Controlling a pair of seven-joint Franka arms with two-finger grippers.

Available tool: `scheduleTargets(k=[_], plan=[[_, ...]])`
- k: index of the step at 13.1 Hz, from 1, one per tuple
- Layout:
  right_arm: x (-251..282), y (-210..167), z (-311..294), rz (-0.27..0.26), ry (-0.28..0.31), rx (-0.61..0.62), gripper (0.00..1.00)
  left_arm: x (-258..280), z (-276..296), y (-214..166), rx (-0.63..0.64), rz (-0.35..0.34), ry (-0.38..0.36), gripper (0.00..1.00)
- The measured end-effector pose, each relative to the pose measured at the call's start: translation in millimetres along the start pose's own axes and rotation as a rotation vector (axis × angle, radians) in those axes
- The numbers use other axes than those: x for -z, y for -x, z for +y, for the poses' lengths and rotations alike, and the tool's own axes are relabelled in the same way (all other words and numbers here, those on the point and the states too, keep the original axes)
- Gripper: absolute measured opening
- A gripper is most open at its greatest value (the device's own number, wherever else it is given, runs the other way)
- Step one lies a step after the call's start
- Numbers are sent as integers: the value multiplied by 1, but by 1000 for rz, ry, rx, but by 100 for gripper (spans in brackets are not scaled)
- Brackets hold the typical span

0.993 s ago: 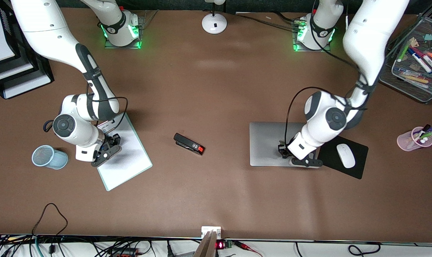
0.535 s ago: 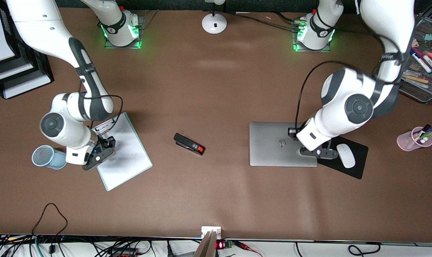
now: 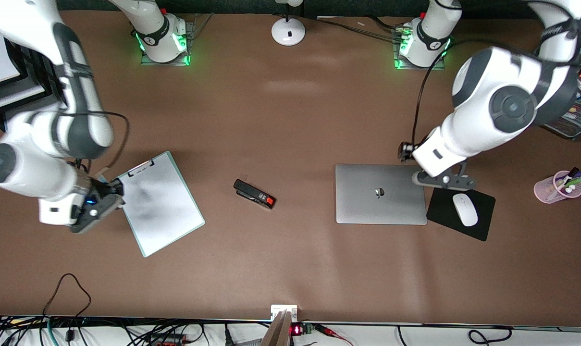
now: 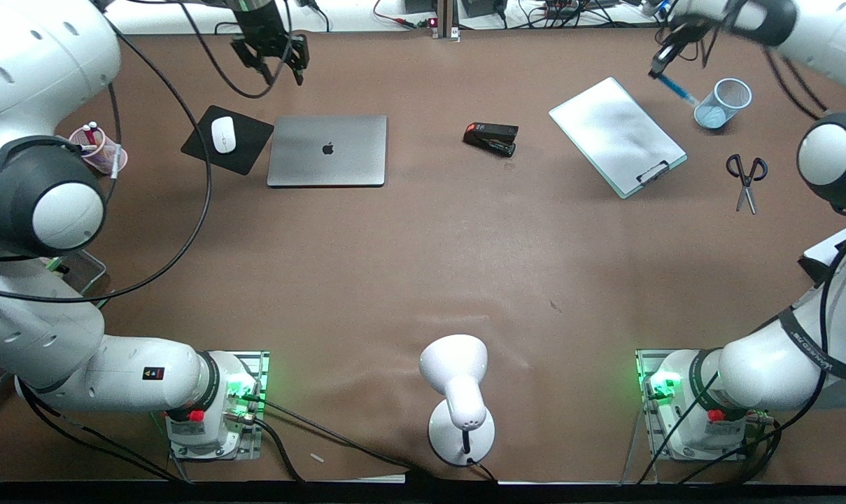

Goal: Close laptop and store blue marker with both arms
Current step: 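Carry the blue marker to the light-blue cup while the left gripper withdraws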

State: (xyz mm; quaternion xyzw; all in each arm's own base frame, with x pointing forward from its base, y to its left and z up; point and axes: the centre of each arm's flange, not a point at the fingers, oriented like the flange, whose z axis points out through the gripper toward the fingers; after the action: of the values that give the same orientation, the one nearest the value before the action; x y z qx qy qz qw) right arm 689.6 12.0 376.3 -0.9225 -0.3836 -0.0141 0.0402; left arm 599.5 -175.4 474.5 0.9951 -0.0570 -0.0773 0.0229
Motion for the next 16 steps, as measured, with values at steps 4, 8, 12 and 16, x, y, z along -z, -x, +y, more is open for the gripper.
scheduleTargets(k=[4,8,12,16], plan=[[49,46,48,109,-86,122,18,45,-35,12,-81,-7,-5,100],[48,90,88,294,-130,272,18,61,-52,12,-132,13,-5,100],[49,117,124,470,-94,411,18,83,-64,26,-95,68,-66,100],[44,125,143,594,-57,493,18,91,-104,48,-29,164,-80,100]])
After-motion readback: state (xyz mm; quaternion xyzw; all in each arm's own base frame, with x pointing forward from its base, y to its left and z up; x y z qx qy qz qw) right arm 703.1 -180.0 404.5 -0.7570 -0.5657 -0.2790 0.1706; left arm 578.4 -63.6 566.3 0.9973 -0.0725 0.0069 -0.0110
